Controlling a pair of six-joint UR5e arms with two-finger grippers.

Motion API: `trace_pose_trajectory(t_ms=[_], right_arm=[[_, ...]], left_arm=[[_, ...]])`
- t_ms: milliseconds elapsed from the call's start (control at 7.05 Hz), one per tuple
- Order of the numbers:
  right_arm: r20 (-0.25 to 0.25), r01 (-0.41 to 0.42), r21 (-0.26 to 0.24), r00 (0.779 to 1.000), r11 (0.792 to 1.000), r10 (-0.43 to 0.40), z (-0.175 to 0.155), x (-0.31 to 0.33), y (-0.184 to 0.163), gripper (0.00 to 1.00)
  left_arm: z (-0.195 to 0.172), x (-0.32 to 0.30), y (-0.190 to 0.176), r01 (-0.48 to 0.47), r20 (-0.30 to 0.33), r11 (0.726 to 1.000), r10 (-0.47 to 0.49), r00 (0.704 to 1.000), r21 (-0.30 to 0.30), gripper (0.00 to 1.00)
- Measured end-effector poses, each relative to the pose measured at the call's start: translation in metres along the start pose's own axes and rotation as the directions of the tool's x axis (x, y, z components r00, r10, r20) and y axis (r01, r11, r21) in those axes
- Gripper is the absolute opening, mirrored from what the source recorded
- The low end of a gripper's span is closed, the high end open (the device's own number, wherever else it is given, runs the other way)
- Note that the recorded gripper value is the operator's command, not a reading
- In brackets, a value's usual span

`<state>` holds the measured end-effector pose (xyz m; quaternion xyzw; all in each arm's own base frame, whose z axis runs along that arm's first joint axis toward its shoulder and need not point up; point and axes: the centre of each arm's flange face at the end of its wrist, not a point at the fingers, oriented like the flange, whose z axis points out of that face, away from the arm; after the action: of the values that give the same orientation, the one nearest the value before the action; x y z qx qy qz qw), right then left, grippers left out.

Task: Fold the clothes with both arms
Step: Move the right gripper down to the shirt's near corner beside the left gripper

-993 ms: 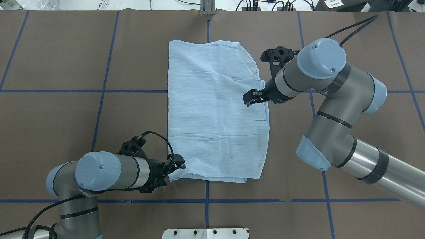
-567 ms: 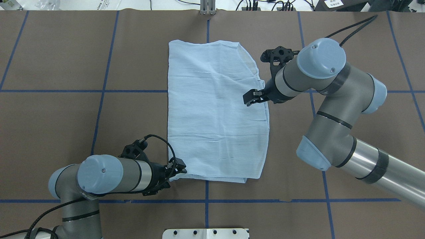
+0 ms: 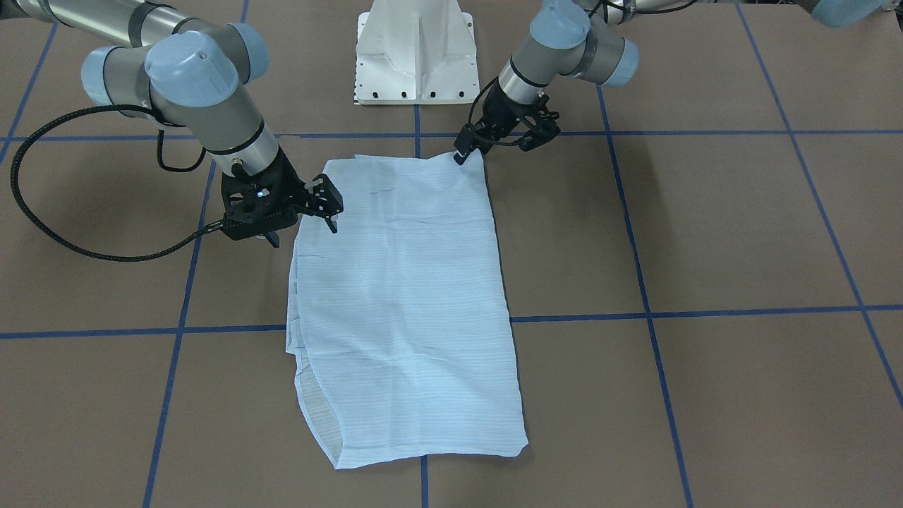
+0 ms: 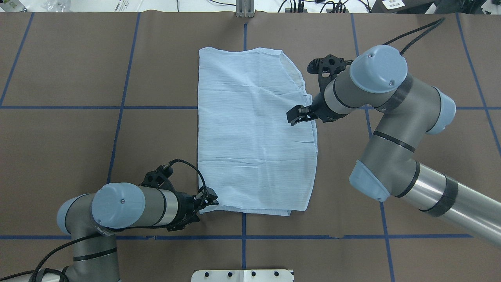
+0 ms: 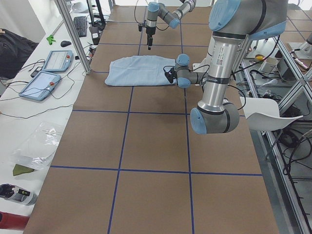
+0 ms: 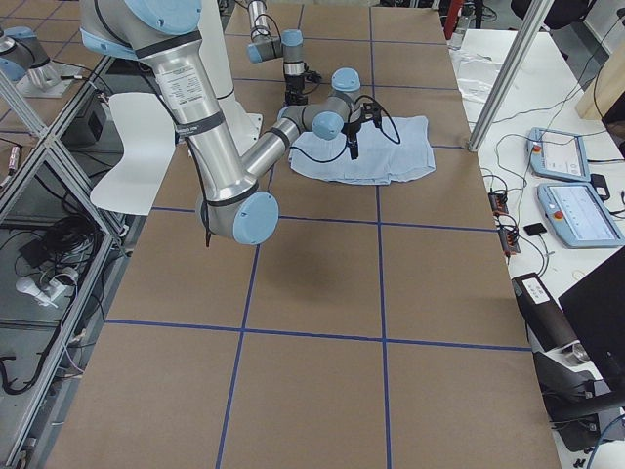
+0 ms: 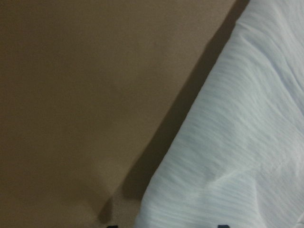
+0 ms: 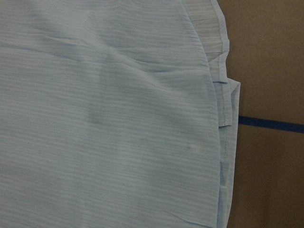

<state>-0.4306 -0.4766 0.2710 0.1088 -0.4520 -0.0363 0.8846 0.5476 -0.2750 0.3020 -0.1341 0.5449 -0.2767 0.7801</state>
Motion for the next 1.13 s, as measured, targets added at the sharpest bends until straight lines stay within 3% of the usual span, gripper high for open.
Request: trace_pose_trajectory(t_ms=[142, 425, 709, 1135], right_arm=[[0.0, 0.0, 0.0, 1.0, 1.0, 0.0, 0.0002, 0.0003, 0.0001, 1.0], [-0.003, -0.002, -0.002, 1.0, 1.0, 0.002, 0.0011, 0.0021, 0.0007, 1.0], [-0.003, -0.002, -0.001, 1.0, 1.0, 0.002, 0.0004, 0.0031, 0.0007, 1.0], [-0.002, -0.005, 0.0, 1.0, 1.0, 0.005, -0.0012, 0.0046, 0.0024, 1.0]], left_arm=[[0.0003, -0.0003, -0.0002, 0.0, 0.001, 1.0, 0.0, 1.0, 0.001, 0.64], [-0.0004, 0.001, 0.0006, 0.0, -0.002, 1.0, 0.0, 1.0, -0.001, 0.22], [-0.0003, 0.0001, -0.0001, 0.0, -0.001, 1.0, 0.0, 1.0, 0.001, 0.0], [-0.0026, 0.0011, 0.0008, -0.001, -0.005, 1.0, 0.001, 1.0, -0.002, 0.0]])
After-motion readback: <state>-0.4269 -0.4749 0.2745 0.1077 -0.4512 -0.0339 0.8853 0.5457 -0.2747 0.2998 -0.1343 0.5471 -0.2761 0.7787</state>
